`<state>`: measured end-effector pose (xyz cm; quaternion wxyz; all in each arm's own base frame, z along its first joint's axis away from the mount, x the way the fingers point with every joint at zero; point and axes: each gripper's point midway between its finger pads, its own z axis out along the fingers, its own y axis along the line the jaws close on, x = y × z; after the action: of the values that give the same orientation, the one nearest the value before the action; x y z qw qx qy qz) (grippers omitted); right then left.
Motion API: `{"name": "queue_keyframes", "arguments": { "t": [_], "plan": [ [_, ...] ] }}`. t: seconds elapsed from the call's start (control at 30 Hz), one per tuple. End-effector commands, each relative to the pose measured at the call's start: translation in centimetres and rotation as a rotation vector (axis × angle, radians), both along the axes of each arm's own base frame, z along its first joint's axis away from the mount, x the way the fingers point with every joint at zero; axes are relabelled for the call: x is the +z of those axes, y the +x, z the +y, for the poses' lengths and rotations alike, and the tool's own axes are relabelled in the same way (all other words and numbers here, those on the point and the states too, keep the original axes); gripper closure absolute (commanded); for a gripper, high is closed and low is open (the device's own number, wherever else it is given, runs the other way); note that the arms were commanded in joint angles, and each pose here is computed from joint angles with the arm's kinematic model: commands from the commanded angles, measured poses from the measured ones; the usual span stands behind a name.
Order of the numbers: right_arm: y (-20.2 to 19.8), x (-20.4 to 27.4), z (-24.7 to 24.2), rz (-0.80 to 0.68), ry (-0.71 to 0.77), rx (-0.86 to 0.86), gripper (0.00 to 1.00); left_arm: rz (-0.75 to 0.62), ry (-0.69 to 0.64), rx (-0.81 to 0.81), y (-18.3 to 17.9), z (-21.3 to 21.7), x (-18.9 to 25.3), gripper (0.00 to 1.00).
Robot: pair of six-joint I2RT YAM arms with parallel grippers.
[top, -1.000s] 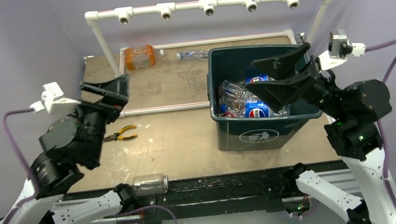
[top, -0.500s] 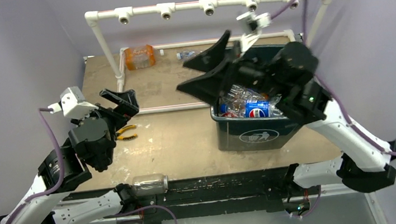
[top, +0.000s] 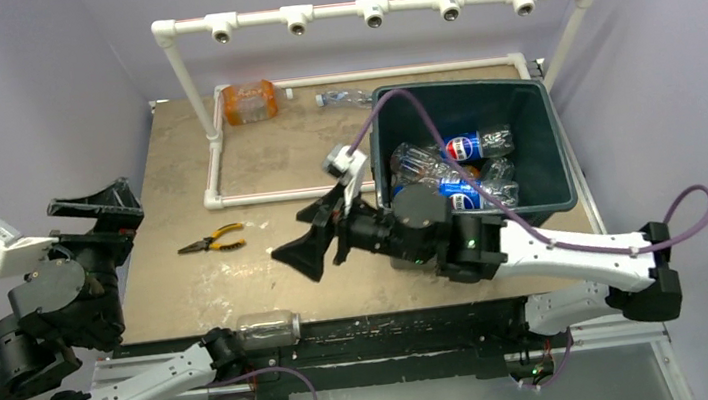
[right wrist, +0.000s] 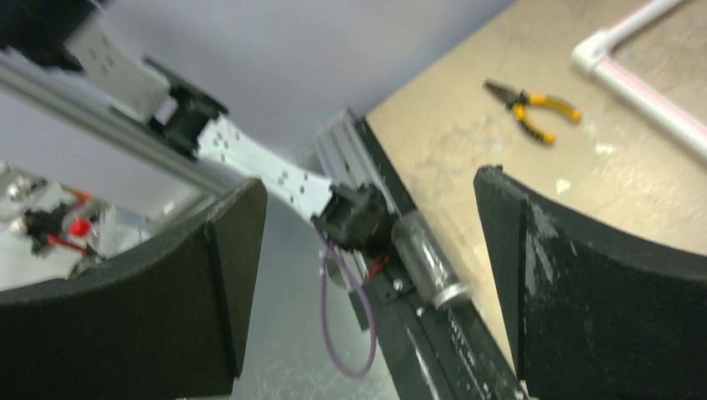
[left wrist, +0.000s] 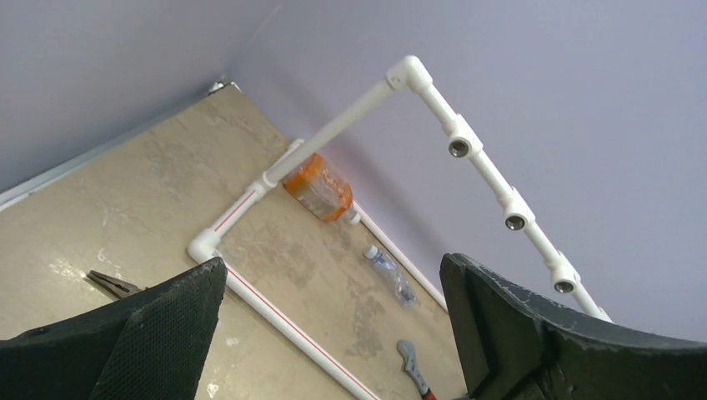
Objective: Put the plastic bottles in the bin
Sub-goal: Pick up the plastic bottle from the corner of the board.
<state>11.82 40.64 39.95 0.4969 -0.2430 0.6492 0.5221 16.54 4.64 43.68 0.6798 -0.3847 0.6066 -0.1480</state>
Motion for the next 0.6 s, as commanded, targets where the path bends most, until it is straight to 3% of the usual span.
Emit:
{"name": "queue_keyframes", "arguments": {
  "t": [0.0,0.13,0.33,0.57],
  "plan": [
    [-0.4,1.7,1.6,-0.054,0.087,-0.08,0.07,0.01,0.049,0.081,-0.4,1.7,-0.3,0.01],
    [-1.2,0.1,3.1,-0.081,0.067,-0.159,0.08,0.003,0.04,0.109,-0.9,2.6,-0.7,0.01],
    [0.7,-5.7,5.4,-0.129,-0.047,-0.319,0.08,0.007,0.054,0.126,-0.8,2.8,-1.3,0.01],
    [0.7,-13.6,8.7,-0.263,-0.29,-0.255,0.07,0.047,0.123,0.113,-0.5,2.1,-2.2,0.01]
  ]
}}
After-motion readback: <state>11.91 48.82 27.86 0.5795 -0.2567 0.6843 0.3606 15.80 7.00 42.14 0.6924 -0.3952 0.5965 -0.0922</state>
